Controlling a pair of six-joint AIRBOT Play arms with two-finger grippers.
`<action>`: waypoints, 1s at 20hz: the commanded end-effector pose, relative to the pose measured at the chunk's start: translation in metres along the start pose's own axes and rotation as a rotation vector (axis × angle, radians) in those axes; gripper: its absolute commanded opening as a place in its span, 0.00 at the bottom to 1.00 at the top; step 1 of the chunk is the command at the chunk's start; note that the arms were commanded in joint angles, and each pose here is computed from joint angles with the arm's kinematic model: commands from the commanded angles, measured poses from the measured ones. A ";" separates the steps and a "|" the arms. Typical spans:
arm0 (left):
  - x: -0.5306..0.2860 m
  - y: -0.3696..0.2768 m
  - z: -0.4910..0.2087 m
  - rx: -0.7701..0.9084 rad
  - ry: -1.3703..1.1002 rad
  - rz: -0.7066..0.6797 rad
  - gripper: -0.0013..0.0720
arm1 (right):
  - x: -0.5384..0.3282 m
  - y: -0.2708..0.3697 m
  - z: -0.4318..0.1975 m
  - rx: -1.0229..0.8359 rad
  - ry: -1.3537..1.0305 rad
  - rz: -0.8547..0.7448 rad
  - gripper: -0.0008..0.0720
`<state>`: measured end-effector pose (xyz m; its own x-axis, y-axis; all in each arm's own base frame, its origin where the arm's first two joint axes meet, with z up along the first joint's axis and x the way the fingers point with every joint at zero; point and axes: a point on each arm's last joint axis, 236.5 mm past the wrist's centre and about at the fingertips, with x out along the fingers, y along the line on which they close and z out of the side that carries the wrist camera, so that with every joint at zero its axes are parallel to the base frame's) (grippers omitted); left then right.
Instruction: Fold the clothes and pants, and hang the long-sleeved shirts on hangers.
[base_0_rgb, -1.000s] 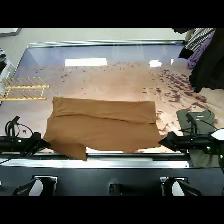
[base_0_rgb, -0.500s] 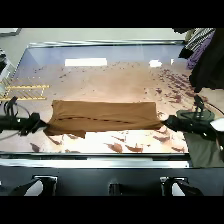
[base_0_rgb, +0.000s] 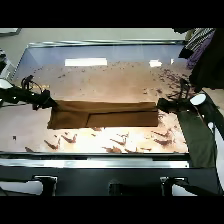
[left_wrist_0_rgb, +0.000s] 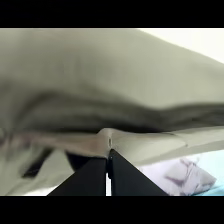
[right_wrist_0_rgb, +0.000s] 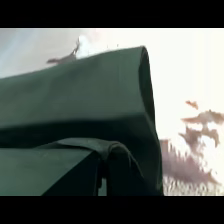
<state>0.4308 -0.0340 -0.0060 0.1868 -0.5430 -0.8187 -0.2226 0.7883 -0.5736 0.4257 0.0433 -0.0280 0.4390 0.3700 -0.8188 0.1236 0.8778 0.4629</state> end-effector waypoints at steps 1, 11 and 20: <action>0.024 0.009 0.026 0.000 0.039 -0.002 0.04 | 0.021 -0.007 0.017 0.007 0.008 -0.011 0.05; 0.025 0.031 0.058 0.020 -0.018 0.064 0.48 | 0.014 -0.016 0.016 0.092 0.131 0.026 0.57; -0.117 -0.026 0.064 0.281 -0.318 0.382 0.66 | 0.002 -0.052 -0.002 0.146 0.280 0.174 0.93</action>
<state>0.4844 0.0191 0.0697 0.3709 -0.2333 -0.8989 -0.0924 0.9538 -0.2857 0.4242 -0.0147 -0.0461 0.2519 0.5135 -0.8203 0.2415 0.7875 0.5671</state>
